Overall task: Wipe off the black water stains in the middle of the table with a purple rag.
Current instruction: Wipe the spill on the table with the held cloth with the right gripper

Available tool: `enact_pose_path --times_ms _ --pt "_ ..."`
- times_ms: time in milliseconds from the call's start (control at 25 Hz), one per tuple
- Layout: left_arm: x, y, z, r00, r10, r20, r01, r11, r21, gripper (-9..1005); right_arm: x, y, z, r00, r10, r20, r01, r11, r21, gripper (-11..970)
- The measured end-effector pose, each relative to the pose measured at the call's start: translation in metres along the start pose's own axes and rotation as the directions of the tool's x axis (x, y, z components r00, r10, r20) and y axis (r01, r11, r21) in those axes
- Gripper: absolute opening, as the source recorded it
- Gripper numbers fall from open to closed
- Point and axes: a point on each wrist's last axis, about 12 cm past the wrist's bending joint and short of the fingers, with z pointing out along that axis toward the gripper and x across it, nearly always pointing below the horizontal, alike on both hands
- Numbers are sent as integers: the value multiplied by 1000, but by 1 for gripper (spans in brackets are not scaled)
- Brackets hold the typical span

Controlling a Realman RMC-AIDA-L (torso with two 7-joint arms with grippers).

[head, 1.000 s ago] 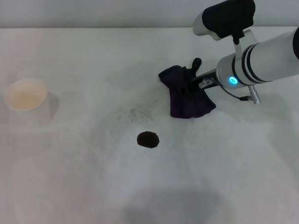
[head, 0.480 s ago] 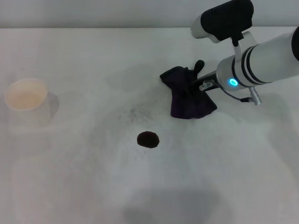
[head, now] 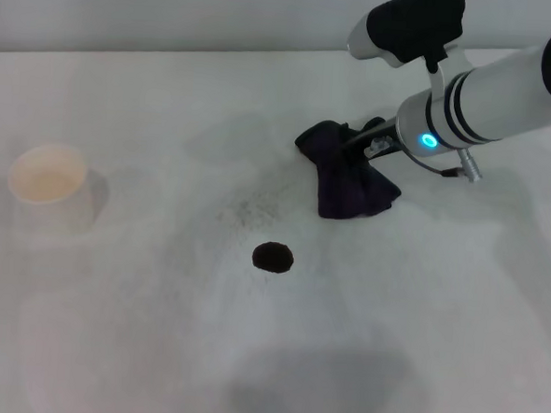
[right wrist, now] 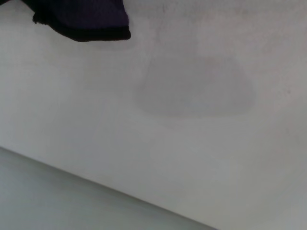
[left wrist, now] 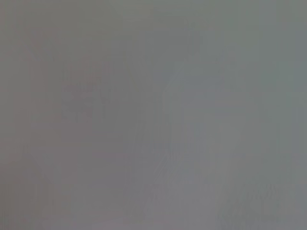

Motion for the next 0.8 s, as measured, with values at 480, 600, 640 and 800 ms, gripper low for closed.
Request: enact_pose_path --times_ms 480,600,640,800 --pt "-1 -1 2 1000 -3 4 3 1000 1 885 -2 -8 -6 999 -42 -2 42 999 -7 85" --pt "-1 -1 1 1000 -4 3 4 1000 -1 884 -5 -8 -9 998 -66 6 66 998 -3 85" --pt "-1 0 1 1000 -4 2 4 1000 -2 884 -7 -7 -11 997 -75 6 75 997 -6 85" --pt "-1 0 1 1000 -5 4 5 1000 -4 884 -14 -8 -28 991 -128 -23 126 990 -67 84"
